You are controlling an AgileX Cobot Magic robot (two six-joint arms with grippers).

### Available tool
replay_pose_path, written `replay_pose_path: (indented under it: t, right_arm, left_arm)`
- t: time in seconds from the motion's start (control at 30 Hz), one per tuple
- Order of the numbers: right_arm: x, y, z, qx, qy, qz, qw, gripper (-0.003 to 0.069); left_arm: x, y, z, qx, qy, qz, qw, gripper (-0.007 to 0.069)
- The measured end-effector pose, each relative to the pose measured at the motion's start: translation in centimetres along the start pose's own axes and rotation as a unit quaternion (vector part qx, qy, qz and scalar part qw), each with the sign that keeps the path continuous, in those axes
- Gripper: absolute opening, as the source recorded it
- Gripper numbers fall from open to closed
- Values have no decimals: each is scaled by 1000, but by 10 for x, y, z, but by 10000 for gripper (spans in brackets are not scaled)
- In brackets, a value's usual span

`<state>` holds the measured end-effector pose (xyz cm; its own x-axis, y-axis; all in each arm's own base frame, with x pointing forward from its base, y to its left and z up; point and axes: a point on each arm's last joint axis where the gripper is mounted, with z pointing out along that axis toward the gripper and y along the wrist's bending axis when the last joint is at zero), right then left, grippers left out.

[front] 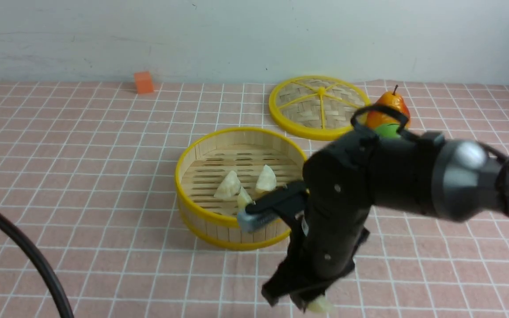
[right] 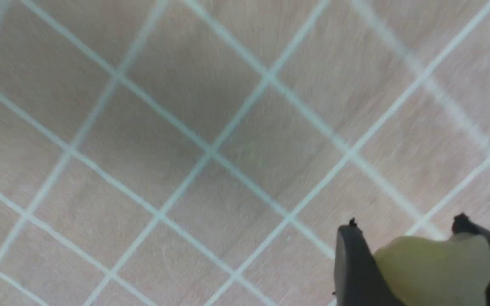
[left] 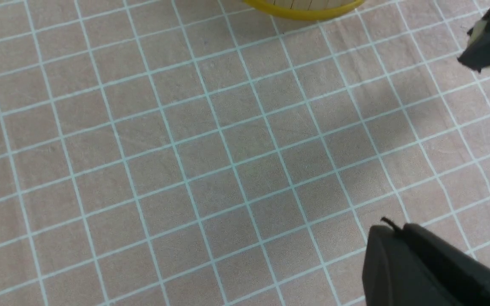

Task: Put the dumplings into the steamer on the table with the pink tablecloth.
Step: 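Place the dumpling in the bamboo steamer basket with the right gripper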

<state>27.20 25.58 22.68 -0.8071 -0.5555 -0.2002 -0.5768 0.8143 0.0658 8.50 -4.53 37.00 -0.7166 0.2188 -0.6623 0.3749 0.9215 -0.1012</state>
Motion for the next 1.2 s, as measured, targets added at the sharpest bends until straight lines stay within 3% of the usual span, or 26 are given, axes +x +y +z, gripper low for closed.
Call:
replay_pose_path:
  t: [0.23,0.43,0.8,1.1,1.2]
  right_arm:
    - [-64,-4,-68,59,-172,-51,982,252]
    - [-115,-26,-53,68,-261,-8,963,251]
    - [-157,-66,35,65,-279,32,957,253]
    - [-157,-70,54,64,-268,36,961,441]
    - [-152,-69,30,66,-256,42,963,442]
  left_arm:
    - [-2,0,0,-3,-9,2,1000,18]
    - [-2,1,0,-4,-13,2,1000,19]
    - [-6,2,0,-10,-30,6,999,19]
    - [-1,3,8,-8,-51,13,999,21]
    - [15,4,16,-1,-65,12,998,21]
